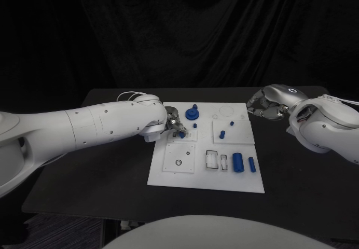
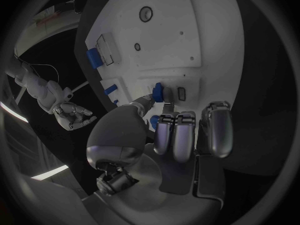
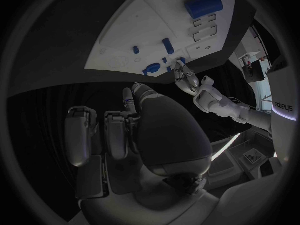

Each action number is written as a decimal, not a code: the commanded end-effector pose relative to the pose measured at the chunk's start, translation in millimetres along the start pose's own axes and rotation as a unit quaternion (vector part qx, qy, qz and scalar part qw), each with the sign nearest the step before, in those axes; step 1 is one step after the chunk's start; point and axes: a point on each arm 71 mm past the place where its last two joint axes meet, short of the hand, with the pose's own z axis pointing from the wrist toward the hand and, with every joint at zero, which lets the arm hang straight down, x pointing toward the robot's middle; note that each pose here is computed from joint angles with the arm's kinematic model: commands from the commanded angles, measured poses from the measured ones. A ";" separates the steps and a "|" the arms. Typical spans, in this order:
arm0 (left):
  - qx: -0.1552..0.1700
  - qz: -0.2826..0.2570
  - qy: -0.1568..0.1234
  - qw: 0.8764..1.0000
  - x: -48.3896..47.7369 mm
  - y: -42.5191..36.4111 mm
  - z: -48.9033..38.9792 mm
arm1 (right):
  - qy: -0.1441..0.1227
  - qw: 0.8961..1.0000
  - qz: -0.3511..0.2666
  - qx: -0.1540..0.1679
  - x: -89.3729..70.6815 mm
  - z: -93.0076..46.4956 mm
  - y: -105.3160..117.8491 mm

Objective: Assemble the parts on the task board

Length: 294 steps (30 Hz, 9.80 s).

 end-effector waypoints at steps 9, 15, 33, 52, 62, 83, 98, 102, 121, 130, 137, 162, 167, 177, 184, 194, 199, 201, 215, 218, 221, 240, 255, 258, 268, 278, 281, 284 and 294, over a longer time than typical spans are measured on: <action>0.020 -0.018 -0.025 0.999 -0.7 -2.5 0.0 | 0.007 1.000 -0.001 0.012 1.5 -1.1 -3.1; 0.029 -0.028 -0.043 0.998 -2.4 -3.2 -1.8 | 0.008 1.000 -0.001 0.014 1.6 -1.8 -4.0; 0.037 -0.037 -0.057 0.997 -3.0 -2.1 -4.8 | 0.012 1.000 -0.001 0.015 2.4 -2.7 -3.8; 0.051 -0.052 -0.071 0.995 2.0 6.2 -8.3 | 0.014 1.000 -0.001 0.017 2.9 -3.1 -4.4; 0.057 -0.062 -0.080 0.993 7.1 10.4 -8.2 | 0.013 1.000 -0.001 0.018 2.9 -3.7 -5.1; 0.070 -0.078 -0.099 0.990 13.9 15.7 -7.5 | 0.016 1.000 -0.001 0.021 3.2 -4.4 -6.3; 0.065 -0.077 -0.091 0.991 17.6 21.0 -6.3 | 0.022 0.999 0.004 0.025 4.5 -4.3 -6.6; 0.065 -0.077 -0.090 0.991 18.4 21.8 -6.0 | 0.024 0.999 0.006 0.026 4.9 -4.3 -6.7; 0.078 -0.077 -0.091 0.990 19.0 24.5 -7.1 | 0.027 0.999 0.006 0.028 5.5 -4.4 -7.3; 0.190 -0.093 -0.187 0.959 2.6 25.7 -20.0 | 0.027 0.999 0.006 0.032 5.2 -6.2 -9.8; 0.283 -0.083 -0.255 0.921 -6.1 30.0 -37.9 | 0.027 0.999 0.006 0.035 4.8 -8.2 -11.9; 0.293 -0.101 -0.242 0.919 48.5 78.8 -44.0 | 0.033 0.998 0.006 0.043 4.6 -13.8 -16.5; 0.265 -0.111 -0.232 0.929 60.3 85.6 -37.4 | 0.035 0.998 0.006 0.045 4.7 -14.6 -17.4; 0.242 -0.116 -0.235 0.934 67.2 89.4 -29.5 | 0.036 0.998 0.006 0.045 5.1 -14.4 -17.3; 0.233 -0.118 -0.242 0.934 69.1 89.7 -26.4 | 0.037 0.998 0.005 0.046 5.3 -14.7 -17.9; 0.231 -0.119 -0.240 0.935 71.8 86.0 -22.4 | 0.042 0.998 0.012 0.048 6.4 -13.8 -17.4; 0.233 -0.119 -0.237 0.936 73.4 82.7 -20.2 | 0.044 0.998 0.013 0.048 6.9 -13.3 -16.9; 0.233 -0.119 -0.236 0.936 73.9 82.0 -19.4 | 0.044 0.998 0.013 0.048 7.0 -13.2 -16.8; 0.237 -0.102 -0.235 0.937 77.3 76.7 -14.6 | 0.046 0.998 0.013 0.049 7.6 -13.2 -16.9; 0.237 -0.099 -0.234 0.938 77.7 75.9 -13.5 | 0.047 0.998 0.013 0.049 7.8 -13.0 -16.6; 0.237 -0.097 -0.234 0.938 78.1 75.6 -12.7 | 0.047 0.998 0.013 0.049 7.9 -12.9 -16.4; 0.236 -0.096 -0.235 0.938 86.0 72.1 -5.9 | 0.055 0.997 0.012 0.050 9.4 -13.3 -16.5; 0.241 -0.095 -0.243 0.935 88.4 71.9 -4.4 | 0.059 0.997 0.011 0.052 9.9 -13.9 -17.0; 0.244 -0.094 -0.245 0.933 88.3 71.7 -4.7 | 0.060 0.997 0.011 0.052 10.0 -13.9 -17.1; 0.260 -0.090 -0.255 0.927 87.8 70.3 -6.9 | 0.060 0.997 0.011 0.052 10.2 -13.9 -17.3; 0.281 -0.084 -0.271 0.917 86.6 68.8 -10.1 | 0.061 0.997 0.011 0.052 10.6 -14.0 -17.5; 0.285 -0.083 -0.278 0.913 85.8 69.1 -11.6 | 0.062 0.997 0.011 0.053 10.8 -14.2 -17.8; 0.290 -0.082 -0.287 0.909 85.1 70.0 -14.6 | 0.064 0.996 0.015 0.055 11.0 -14.4 -18.2; 0.298 -0.088 -0.279 0.908 73.7 72.6 -35.1 | 0.072 0.995 0.021 0.062 12.3 -13.0 -18.1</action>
